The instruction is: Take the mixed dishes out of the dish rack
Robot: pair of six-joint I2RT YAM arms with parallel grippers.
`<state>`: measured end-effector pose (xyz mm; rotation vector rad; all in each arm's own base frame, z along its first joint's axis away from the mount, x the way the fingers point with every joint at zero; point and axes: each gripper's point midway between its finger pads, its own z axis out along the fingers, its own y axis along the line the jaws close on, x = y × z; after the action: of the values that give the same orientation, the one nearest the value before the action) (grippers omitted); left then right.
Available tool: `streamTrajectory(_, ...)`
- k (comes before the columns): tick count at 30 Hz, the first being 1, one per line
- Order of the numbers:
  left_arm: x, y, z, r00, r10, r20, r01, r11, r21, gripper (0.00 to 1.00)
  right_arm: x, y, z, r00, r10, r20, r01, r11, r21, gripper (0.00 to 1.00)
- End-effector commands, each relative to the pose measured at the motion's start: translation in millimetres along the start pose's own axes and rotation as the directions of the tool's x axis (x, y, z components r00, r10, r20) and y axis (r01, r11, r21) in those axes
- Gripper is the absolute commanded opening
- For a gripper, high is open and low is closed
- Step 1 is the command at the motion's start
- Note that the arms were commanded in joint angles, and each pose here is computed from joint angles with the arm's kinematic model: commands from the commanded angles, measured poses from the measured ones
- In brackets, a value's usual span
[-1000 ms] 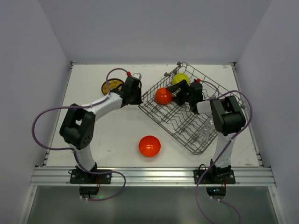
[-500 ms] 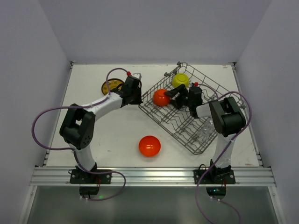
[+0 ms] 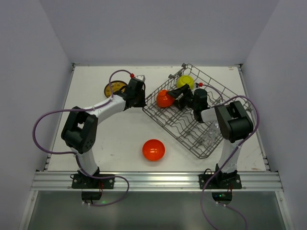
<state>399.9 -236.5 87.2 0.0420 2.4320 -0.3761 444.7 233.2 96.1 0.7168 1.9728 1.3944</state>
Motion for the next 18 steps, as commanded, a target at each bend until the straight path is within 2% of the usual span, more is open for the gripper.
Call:
streamTrajectory(1,-27,-15,-7,0.998,-0.011,0.069,0.008,0.999,0.048,0.0,-2,44,-7,0.999,-0.05,0.018,0.052,0.99,-0.134,0.76)
streamTrajectory(4,-26,-15,-7,0.998,-0.011,0.067,0.007,0.999,0.05,0.0,-3,45,-5,0.998,-0.053,0.022,0.056,0.988,-0.142,0.71)
streamTrajectory(11,-28,-16,-8,0.997,-0.01,0.071,0.006,0.999,0.052,0.0,0,50,-2,0.998,-0.064,0.016,0.066,0.983,-0.169,0.51)
streamTrajectory(18,-26,-15,-7,0.998,-0.009,0.067,0.006,0.999,0.05,0.0,11,50,0,0.997,-0.072,-0.006,0.07,0.982,-0.178,0.4)
